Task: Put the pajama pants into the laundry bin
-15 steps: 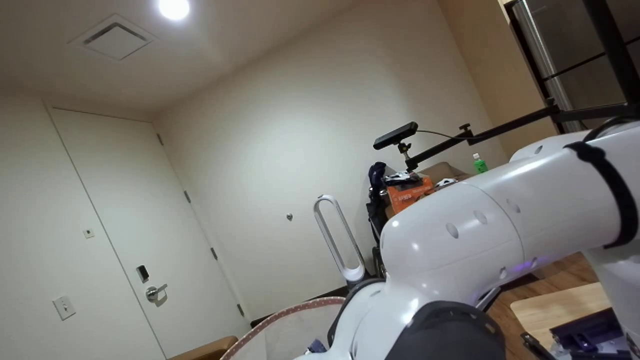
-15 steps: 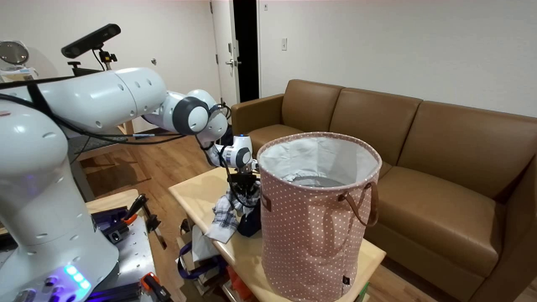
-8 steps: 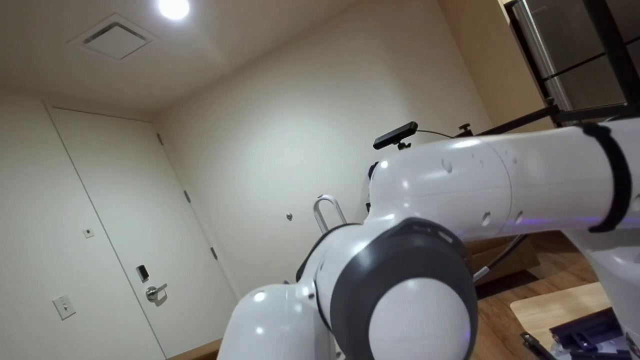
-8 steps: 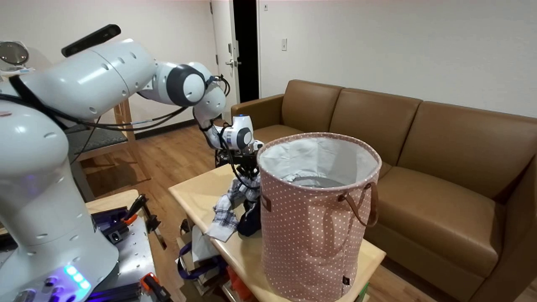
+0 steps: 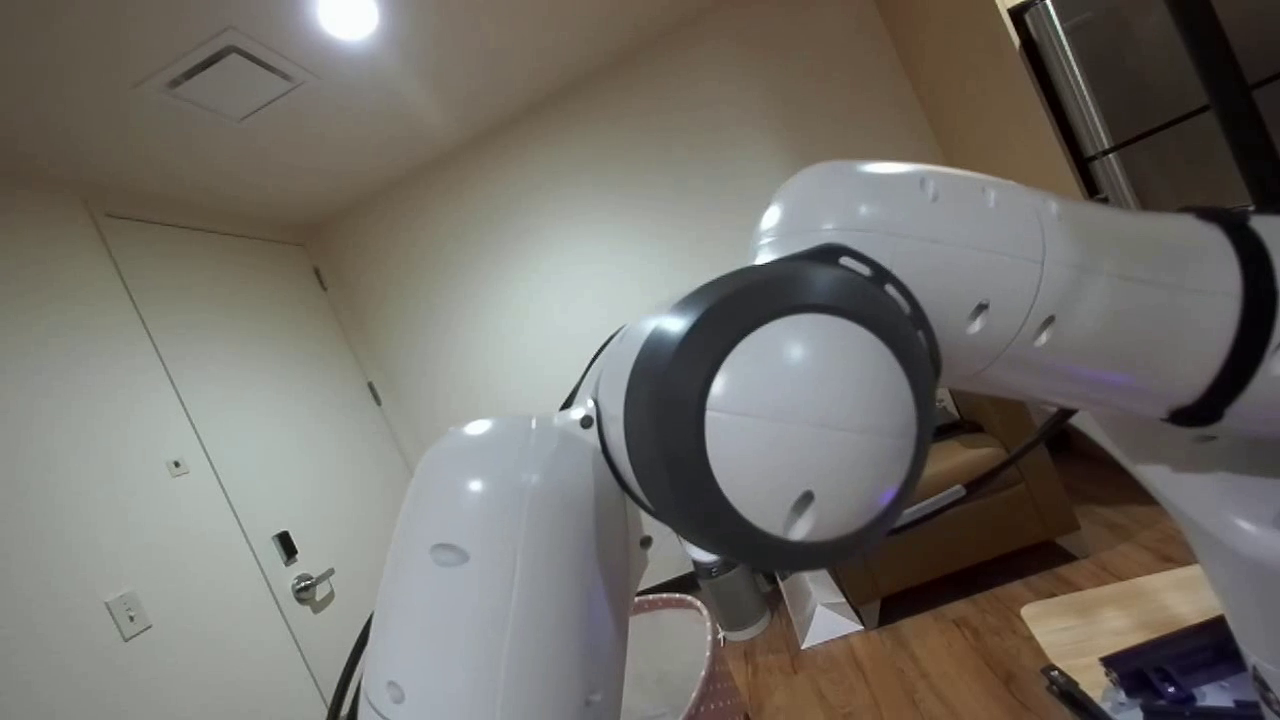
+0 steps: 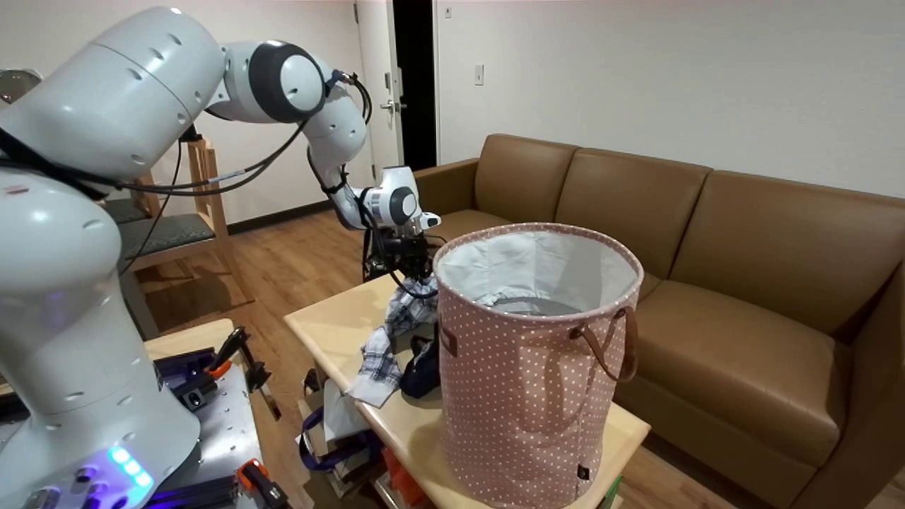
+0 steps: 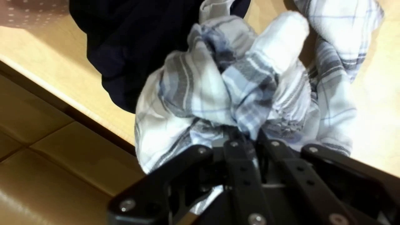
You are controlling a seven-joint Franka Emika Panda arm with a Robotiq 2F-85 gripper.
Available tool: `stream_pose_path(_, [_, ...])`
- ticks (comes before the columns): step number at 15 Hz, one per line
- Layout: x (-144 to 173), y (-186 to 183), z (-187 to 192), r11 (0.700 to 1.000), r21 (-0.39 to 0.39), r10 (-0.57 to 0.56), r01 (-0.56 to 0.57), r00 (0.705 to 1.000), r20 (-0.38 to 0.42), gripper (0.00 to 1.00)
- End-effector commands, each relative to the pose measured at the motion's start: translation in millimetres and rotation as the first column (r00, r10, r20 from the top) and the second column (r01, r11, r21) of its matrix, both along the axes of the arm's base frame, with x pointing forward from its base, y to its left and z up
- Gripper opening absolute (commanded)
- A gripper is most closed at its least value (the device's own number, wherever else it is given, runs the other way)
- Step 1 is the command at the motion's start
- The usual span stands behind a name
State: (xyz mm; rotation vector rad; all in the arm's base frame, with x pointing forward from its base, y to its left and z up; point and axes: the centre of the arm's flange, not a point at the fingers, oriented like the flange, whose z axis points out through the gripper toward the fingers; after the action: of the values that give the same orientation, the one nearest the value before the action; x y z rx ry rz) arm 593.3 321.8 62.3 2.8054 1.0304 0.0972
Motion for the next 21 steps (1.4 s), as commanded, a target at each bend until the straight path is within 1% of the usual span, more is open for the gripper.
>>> stream_pose_path(1, [0,1,6,1.000,0.003,0.011,-0.011,1.000,0.006,0.07])
stream_pose_path(2, [-7,-5,29,1.000,-0.003,-0.021,0.021,0.997,0.073,0.06])
stream_pose_path(3, [-13,-9,50,0.999,0.009,-0.041,0.040,0.992,0.123,0.06])
stream_pose_path(4, [-25,-11,77,0.998,0.023,-0.068,0.065,0.980,0.187,0.06])
stream_pose_path(6, [-30,-12,105,0.993,0.061,-0.116,0.102,0.950,0.290,0.06])
stream_pose_path(9, [-48,-20,156,0.971,0.141,-0.236,0.194,0.883,0.405,0.06])
stream_pose_path(11, [-64,-33,186,0.947,0.199,-0.317,0.251,0.824,0.469,0.06])
stream_pose_path(12, [-18,-17,155,0.962,0.176,-0.266,0.210,0.872,0.412,0.07])
stream_pose_path(13, [-23,-19,167,0.959,0.181,-0.277,0.219,0.862,0.424,0.11])
stream_pose_path(14, [-24,-17,168,0.959,0.184,-0.277,0.217,0.864,0.421,0.11])
stream_pose_path(17, [-24,-16,154,0.961,0.172,-0.271,0.218,0.870,0.411,0.11])
stream_pose_path(18, [-23,-12,156,0.961,0.168,-0.272,0.220,0.864,0.424,0.07])
stream_pose_path(20, [-34,-17,195,0.948,0.231,-0.306,0.219,0.826,0.474,0.07])
stream_pose_path(21, [-43,-25,222,0.936,0.262,-0.343,0.236,0.784,0.518,0.07])
